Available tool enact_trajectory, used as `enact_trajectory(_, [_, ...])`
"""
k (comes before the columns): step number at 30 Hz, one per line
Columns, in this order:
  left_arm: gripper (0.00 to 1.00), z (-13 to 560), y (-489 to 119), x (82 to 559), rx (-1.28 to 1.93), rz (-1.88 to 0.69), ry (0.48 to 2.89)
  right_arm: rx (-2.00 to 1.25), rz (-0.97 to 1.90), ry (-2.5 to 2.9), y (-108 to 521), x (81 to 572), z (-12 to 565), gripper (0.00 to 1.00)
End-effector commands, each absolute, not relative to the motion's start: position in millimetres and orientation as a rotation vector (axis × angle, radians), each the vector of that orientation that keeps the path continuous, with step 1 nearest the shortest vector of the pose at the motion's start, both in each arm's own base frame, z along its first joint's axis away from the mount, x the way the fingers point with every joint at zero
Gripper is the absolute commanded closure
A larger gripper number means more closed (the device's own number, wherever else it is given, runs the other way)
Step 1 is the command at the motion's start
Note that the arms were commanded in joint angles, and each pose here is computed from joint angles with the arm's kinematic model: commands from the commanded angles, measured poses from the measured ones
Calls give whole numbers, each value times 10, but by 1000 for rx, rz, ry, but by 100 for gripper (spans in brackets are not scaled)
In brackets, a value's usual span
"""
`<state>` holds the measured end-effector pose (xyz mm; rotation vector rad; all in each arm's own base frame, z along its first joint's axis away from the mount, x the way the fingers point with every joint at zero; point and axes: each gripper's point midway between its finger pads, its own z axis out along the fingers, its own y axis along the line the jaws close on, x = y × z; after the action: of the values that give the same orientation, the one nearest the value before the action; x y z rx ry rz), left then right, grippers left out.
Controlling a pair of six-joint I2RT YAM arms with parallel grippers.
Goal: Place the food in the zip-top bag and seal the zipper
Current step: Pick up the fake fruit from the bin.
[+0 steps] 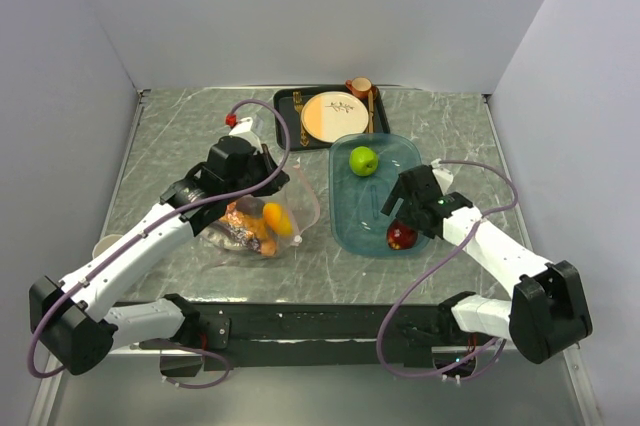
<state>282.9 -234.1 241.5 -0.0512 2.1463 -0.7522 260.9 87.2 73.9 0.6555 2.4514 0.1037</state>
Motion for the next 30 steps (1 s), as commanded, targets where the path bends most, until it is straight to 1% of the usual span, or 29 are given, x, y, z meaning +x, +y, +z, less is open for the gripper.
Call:
enact_trajectory(1, [99,2565,-2435,2875,-10,-789,2100,689,70,2454,828,2576,692,0])
enact_trajectory(8, [99,2567,-2418,2879,-18,-782,2096,597,142,2507,1000,2516,617,0])
enact_trajectory(15, [99,2548,-2398,2860,-22,-780,2097,539,124,2550,1093,2519,521,1])
enact_trajectory(18, [99,2565,-2391,2857,-19,-776,2096,529,167,2562,1168,2539,495,11])
enact_trajectory(19, [99,2564,-2388,2852,-19,-776,2098,530,190,2557,1197,2555,499,21])
enact_trajectory(21, [99,2562,-2370,2848,-22,-768,2098,494,268,2530,1291,2615,550,33])
enact_trajectory(24, [99,2558,-2345,2835,-30,-763,2096,464,355,2475,1410,2741,715,43])
enact_trajectory(30, [99,2578,-2333,2806,-36,-774,2092,452,366,2372,1484,3116,986,44])
